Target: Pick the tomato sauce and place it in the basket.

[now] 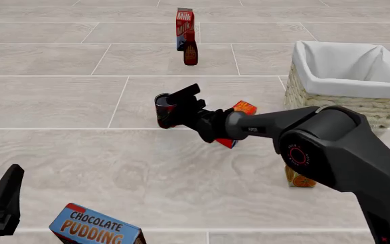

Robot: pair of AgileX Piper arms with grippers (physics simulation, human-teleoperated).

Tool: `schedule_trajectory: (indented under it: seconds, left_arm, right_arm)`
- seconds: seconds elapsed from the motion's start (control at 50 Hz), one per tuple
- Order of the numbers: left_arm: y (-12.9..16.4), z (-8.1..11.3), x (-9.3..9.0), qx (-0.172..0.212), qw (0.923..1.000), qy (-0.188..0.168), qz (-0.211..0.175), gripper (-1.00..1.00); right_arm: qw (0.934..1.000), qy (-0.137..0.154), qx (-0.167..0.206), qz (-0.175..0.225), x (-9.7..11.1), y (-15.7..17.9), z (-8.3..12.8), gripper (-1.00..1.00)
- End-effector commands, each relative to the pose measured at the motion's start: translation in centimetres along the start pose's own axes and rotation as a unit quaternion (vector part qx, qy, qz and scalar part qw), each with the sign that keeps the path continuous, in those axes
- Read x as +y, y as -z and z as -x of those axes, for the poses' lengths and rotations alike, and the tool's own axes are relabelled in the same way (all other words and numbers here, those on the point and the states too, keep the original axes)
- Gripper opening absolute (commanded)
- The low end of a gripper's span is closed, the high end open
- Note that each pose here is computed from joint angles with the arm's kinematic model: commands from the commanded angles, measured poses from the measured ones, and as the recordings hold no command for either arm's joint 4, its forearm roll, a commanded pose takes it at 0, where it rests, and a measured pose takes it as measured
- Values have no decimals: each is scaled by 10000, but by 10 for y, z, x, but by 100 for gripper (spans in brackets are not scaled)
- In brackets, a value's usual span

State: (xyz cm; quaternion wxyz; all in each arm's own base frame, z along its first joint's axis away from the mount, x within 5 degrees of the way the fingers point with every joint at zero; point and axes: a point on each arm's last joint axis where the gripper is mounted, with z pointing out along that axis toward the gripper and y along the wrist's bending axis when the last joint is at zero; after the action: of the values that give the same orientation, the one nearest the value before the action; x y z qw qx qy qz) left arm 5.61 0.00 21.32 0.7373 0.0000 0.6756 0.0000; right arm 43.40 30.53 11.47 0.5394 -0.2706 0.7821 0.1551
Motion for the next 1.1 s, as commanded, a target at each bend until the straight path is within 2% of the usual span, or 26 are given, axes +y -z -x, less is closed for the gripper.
schedule_trajectory:
  seconds: [0.02,0.26,0.28,0.58,0.72,1.1]
  left_arm:
    - [0,0,0,0,10000,0,0,100]
    - [0,0,0,0,10000,0,0,100]
    - [0,0,0,0,10000,0,0,100]
    - [0,0,0,0,10000,0,0,100]
    - [0,0,0,0,10000,0,0,100]
    - [0,0,0,0,10000,0,0,100]
  right_arm:
    - [10000,14,17,-5,-1,-7,-2,100]
    - [10000,89,35,10,1,-13,-3,100]
    - [10000,52,10,5,1,-12,-3,-100]
    - [9999,107,-117,-21,-2,3,11,-100]
    - [9996,156,-249,-25,-3,21,31,-100]
    - [9988,341,-349,-48,-5,50,62,-100]
